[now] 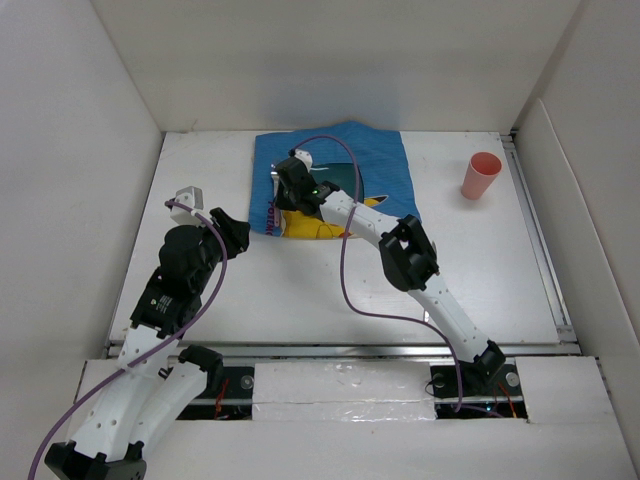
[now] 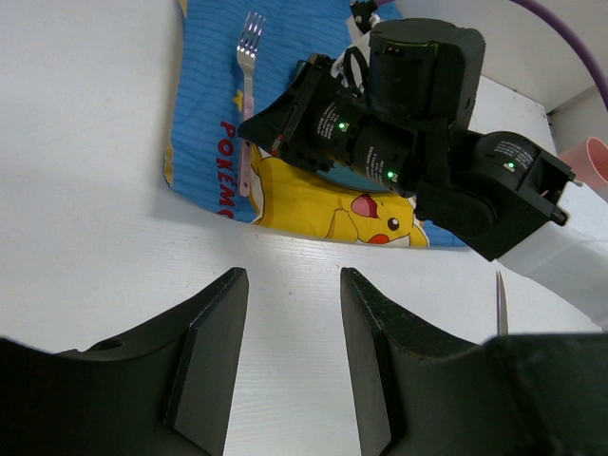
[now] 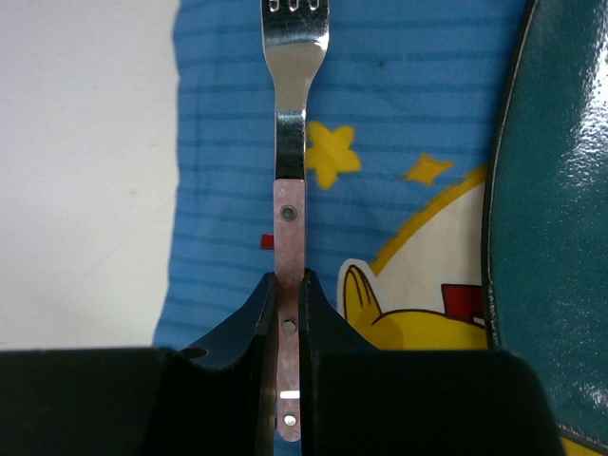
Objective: Set the dinner table for one person
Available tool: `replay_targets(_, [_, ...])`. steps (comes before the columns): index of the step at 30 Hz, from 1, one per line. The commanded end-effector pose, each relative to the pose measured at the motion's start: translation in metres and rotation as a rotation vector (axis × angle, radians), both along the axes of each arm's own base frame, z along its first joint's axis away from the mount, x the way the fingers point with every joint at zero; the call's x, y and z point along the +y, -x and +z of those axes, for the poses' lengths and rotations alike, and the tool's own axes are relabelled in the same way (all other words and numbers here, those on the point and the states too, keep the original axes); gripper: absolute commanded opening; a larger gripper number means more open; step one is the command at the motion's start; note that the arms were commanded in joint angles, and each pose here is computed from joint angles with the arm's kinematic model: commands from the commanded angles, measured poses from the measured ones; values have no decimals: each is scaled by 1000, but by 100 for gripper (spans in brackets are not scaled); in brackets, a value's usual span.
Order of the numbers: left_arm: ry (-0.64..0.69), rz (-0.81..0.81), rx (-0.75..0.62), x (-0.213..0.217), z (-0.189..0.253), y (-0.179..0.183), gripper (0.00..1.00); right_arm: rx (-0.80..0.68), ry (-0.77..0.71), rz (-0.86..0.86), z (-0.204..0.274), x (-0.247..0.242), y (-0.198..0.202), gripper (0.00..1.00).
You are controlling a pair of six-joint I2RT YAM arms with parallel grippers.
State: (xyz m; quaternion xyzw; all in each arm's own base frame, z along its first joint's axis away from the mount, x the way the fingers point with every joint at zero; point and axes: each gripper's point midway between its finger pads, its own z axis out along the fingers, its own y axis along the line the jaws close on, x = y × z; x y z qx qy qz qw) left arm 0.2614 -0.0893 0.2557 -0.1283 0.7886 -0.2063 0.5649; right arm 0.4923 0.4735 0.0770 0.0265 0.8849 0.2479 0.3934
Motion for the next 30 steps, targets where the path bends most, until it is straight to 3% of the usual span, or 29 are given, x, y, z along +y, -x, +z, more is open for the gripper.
replay_targets(1, [18,-16,-53,-4,21,-1,41,-6,-13,-22,-4,-5,-10,0])
replay_targets(9, [20,-11,-57,-3,22,-1,41,-14,24,-16,-2,-13,-15,3])
replay_targets(10, [19,-11,-56,-3,22,-1,41,-8,31,-13,-7,-14,-13,7])
replay_targets(12, [17,-17,-50,-4,20,-1,41,-10,17,1,-6,-11,-13,30])
replay_targets(14, [21,-17,-55,-4,21,0,41,1,10,8,-9,-13,-15,41])
replay_targets(19, [20,-20,-51,-4,20,-1,41,-31,-22,39,16,-11,-11,51])
replay_targets(20, [21,-15,-57,-4,22,-1,41,-77,-46,67,50,-8,-4,52])
replay_targets(21, [21,-15,-57,-4,22,-1,41,-77,-46,67,50,-8,-4,52])
replay_targets(27, [19,-18,-59,-3,23,0,41,-251,-149,91,159,-34,23,49])
replay_targets(30, [17,-14,-61,-2,23,1,41,-315,-190,63,185,-72,43,29])
